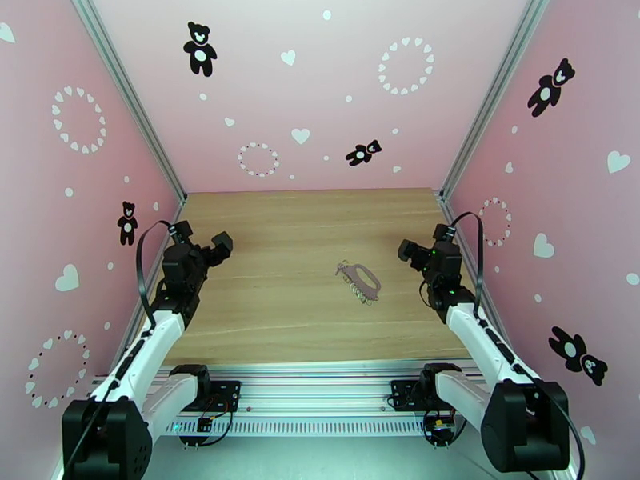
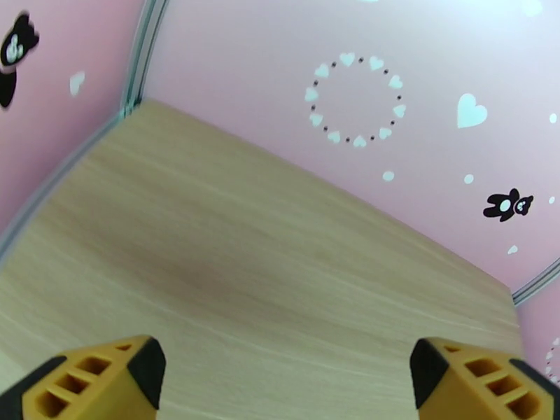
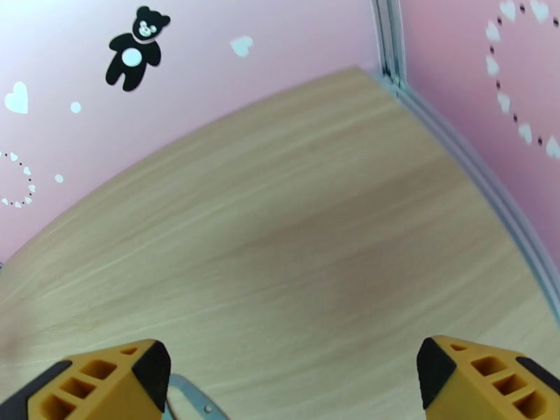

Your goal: Remove the keys from the keyring

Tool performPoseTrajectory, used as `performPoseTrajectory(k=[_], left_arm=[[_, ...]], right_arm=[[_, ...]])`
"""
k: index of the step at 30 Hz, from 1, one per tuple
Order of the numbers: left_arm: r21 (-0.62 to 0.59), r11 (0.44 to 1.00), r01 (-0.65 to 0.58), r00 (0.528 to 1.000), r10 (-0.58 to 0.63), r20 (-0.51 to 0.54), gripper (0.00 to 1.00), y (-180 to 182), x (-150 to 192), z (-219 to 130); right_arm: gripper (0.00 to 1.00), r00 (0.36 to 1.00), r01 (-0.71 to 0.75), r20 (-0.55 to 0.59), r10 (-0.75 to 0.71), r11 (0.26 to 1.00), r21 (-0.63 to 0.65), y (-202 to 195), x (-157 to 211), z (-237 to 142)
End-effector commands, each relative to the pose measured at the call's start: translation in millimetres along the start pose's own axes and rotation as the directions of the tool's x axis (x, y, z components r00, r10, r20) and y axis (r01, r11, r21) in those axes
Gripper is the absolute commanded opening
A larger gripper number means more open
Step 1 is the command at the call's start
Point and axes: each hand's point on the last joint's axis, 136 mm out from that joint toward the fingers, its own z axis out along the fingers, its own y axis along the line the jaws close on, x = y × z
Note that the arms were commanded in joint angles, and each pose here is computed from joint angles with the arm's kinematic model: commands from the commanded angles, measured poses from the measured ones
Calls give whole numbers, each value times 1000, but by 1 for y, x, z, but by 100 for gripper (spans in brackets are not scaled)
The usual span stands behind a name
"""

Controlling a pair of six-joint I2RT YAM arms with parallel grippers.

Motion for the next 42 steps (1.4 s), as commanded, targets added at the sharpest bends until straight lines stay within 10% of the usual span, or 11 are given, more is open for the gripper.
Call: performPoseTrajectory(k=[1, 18, 42], left_arm=[[27, 999, 24, 979, -18, -204, 99, -34, 42, 4], [214, 923, -319, 763, 384, -519, 79, -247, 216, 46], [124, 823, -554, 599, 498, -627, 45, -265, 334, 114]], right_arm=[[99, 982, -55, -184, 48, 998, -33, 9, 30, -6], [99, 848, -105, -530, 25, 987, -121, 37, 72, -21], [99, 811, -129, -584, 34, 984, -122, 35, 74, -1]])
